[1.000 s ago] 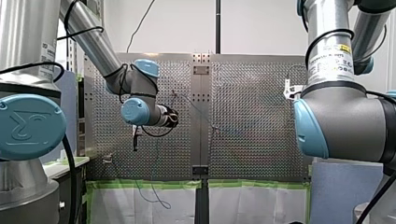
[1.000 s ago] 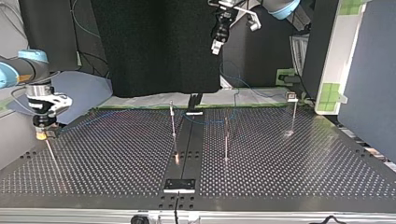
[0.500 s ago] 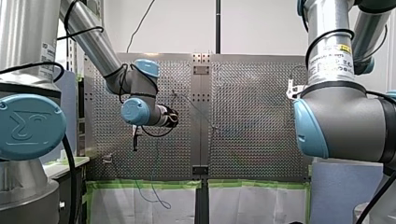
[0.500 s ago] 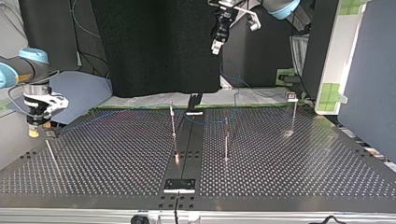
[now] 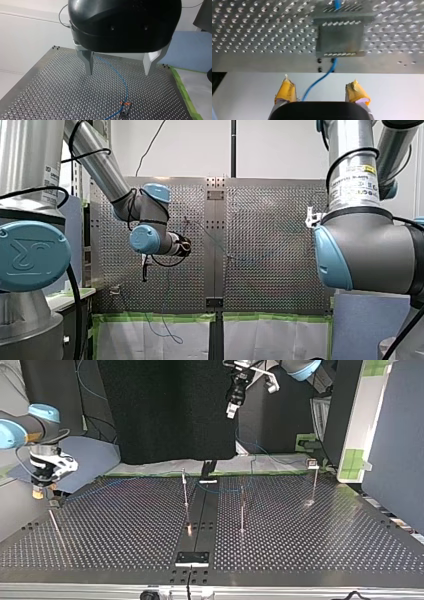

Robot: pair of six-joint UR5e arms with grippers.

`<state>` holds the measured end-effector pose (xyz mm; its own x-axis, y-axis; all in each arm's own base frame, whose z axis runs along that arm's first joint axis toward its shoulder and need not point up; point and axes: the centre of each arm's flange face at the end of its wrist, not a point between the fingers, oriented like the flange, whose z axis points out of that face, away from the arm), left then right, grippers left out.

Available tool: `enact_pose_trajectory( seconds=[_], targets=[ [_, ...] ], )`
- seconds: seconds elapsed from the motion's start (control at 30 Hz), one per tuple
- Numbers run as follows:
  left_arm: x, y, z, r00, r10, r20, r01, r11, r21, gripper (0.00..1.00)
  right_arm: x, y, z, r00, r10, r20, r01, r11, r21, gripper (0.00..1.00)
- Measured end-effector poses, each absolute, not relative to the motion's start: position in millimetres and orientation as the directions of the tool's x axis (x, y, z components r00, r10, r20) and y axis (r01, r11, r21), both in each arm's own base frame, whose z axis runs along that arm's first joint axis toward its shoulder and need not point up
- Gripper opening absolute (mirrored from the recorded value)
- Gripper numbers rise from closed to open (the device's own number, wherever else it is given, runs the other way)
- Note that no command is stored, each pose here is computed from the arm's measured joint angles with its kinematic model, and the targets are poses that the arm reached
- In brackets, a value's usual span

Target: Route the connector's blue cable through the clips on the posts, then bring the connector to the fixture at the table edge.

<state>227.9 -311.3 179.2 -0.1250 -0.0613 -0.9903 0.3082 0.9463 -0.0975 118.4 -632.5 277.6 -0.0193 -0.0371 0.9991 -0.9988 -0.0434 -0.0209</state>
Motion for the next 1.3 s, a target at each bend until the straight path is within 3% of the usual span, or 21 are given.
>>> enact_pose_trajectory(
  seconds=[0.3, 0.63, 1.0, 1.3],
  targets=[
    [227.9, -311.4, 179.2, -0.125, -0.065, -0.99, 0.308, 0.946, -0.101, 1.0, 153.4, -602.0, 295.6, 0.002, 0.035, 0.999, -0.999, -0.038, 0.003, 0.99],
    [227.7, -311.1, 178.8, -0.137, -0.103, -0.985, 0.302, 0.943, -0.14, 1.0, 190.4, -573.8, 277.5, 0.05, 0.049, 0.998, -0.998, -0.036, 0.052, 0.99],
    [233.6, -314.1, 184.4, -0.102, -0.203, -0.974, 0.29, 0.93, -0.224, 1.0, 233.3, -548.2, 268.9, 0.066, 0.013, 0.998, -0.997, -0.037, 0.067, 0.99],
    [241.3, -307.3, 188.2, -0.064, -0.252, -0.966, 0.214, 0.942, -0.26, 1.0, 265.5, -523.6, 262.1, 0.064, -0.046, 0.997, -0.997, -0.041, 0.062, 0.99]
  ],
)
